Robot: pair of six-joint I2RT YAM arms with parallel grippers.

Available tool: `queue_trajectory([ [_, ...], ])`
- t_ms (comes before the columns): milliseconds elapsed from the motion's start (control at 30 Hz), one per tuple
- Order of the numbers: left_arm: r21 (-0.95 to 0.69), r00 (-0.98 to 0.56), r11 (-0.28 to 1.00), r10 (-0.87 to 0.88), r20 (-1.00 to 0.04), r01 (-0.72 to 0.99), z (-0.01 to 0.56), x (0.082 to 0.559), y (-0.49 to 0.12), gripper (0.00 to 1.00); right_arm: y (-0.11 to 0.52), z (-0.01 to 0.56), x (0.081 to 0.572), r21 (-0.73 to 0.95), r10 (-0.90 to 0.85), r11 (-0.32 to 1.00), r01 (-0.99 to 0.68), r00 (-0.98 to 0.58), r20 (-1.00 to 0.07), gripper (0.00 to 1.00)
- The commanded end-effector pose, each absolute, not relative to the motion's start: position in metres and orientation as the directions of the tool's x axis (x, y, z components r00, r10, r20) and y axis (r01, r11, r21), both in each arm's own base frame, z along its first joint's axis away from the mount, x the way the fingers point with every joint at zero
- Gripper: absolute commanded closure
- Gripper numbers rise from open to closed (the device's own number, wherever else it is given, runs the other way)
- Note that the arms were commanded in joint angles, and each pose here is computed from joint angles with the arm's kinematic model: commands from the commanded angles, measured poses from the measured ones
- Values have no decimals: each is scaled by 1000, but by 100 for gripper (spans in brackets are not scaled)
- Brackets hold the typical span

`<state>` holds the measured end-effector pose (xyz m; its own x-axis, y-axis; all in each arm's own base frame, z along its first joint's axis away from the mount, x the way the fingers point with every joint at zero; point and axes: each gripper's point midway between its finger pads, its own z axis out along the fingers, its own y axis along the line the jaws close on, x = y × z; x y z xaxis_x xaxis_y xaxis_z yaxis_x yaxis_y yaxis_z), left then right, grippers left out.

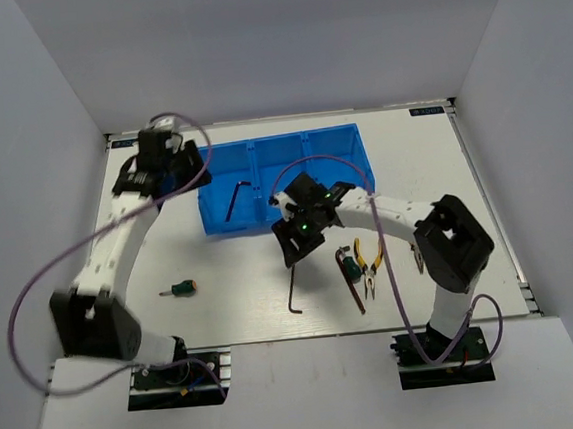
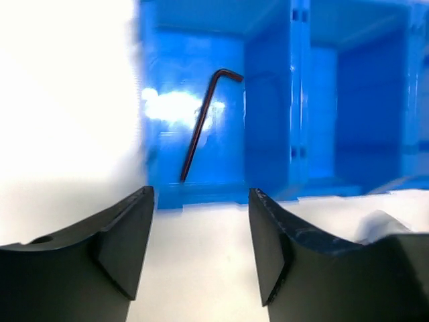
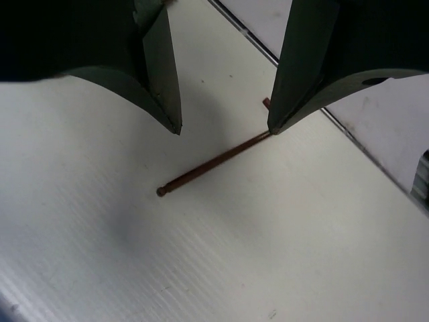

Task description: Sort the tools into containers

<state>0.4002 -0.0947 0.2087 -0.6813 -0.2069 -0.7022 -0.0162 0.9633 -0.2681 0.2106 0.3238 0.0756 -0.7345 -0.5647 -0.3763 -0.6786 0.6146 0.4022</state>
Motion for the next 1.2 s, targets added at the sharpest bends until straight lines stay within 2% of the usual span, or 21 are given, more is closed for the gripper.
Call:
queue_trajectory([
  [0, -252, -640, 933, -360, -679, -257, 222, 324, -55, 30, 341, 66, 211, 345, -473, 743, -573, -815, -335, 39],
  [67, -234, -653, 918, -394, -647, -321, 202, 291, -42, 29, 340, 51, 212, 316, -445, 785, -532, -841, -308, 39],
  [100, -265, -622, 908, -415, -664, -323, 211, 278, -40, 29, 343, 48, 208, 303, -452, 789, -534, -839, -303, 42],
  [233, -255, -630, 898, -433, -644, -357, 201, 246, -31, 26, 334, 39, 205, 257, -421, 835, -487, -865, -272, 44],
  [500, -292, -630, 875, -481, -610, -386, 196, 218, -32, 26, 337, 14, 182, 163, -416, 874, -458, -878, -236, 52],
  [700, -296, -633, 861, -505, -587, -413, 189, 198, -30, 26, 330, -1, 155, 128, -433, 881, -455, -885, -169, 56],
  [833, -308, -622, 855, -515, -589, -417, 187, 191, -29, 26, 319, -8, 153, 77, -432, 891, -447, -888, -160, 70],
  [867, -314, -618, 850, -524, -586, -423, 188, 191, -29, 26, 316, -11, 153, 66, -431, 893, -445, -888, -159, 79],
  [967, -309, -623, 850, -524, -581, -426, 187, 186, -29, 26, 306, -17, 155, 14, -439, 894, -447, -884, -158, 90],
  [1133, -310, -624, 846, -531, -574, -435, 186, 179, -28, 26, 292, -37, 156, -57, -468, 884, -465, -874, -128, 93],
  [1167, -315, -619, 845, -531, -578, -432, 187, 178, -28, 26, 291, -40, 158, -71, -478, 878, -473, -869, -130, 97],
])
